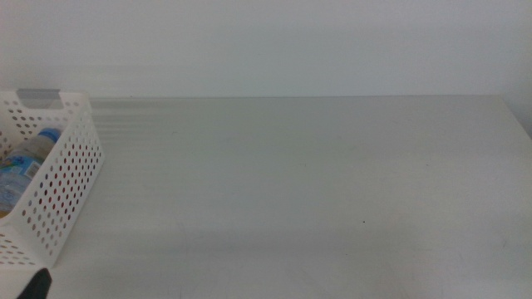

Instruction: Use arms to grab the bottles and put them into the dustbin to the left of the table.

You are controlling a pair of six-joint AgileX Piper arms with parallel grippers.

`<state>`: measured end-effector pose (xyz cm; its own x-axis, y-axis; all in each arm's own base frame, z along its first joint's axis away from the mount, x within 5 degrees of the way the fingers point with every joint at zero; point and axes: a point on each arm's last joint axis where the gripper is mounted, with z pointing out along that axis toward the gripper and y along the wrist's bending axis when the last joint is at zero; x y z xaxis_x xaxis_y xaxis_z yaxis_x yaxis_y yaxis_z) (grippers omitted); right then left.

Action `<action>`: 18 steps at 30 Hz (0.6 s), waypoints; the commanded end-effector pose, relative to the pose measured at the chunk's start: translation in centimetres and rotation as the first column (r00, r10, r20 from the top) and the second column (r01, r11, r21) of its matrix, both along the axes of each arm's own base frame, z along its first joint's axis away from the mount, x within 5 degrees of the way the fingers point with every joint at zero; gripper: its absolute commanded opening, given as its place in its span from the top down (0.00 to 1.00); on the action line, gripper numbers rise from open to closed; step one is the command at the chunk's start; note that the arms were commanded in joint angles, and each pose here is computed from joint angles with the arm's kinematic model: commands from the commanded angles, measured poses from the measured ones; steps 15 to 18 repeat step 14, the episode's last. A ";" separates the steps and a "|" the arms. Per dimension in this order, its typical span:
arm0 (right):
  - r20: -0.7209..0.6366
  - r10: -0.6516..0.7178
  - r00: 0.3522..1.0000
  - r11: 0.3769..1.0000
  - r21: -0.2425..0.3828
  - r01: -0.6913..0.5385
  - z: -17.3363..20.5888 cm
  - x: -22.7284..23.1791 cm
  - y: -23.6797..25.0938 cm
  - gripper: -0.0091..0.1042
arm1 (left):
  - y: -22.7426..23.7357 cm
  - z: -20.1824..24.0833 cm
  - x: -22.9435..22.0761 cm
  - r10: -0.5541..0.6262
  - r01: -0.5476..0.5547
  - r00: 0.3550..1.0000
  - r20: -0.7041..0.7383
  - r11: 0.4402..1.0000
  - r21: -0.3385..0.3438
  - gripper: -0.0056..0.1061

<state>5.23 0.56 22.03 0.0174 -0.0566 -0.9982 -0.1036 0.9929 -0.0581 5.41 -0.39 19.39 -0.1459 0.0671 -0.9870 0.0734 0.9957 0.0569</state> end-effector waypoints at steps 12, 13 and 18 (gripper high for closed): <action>0.036 -0.009 0.999 1.000 -0.015 0.009 -1.2 0.1 0.0 0.30 | 0.0 -0.9 0.1 0.004 -0.003 1.000 0.031 1.000 -0.029 0.14; 0.036 -0.009 0.999 1.000 -0.015 0.009 -1.2 0.1 0.0 0.30 | 0.0 -0.9 0.1 0.004 -0.003 0.999 0.032 1.000 -0.029 0.14; 0.036 -0.009 0.999 1.000 -0.015 0.009 -1.2 0.1 0.0 0.30 | 0.0 -0.9 0.1 0.004 -0.003 0.999 0.032 1.000 -0.029 0.14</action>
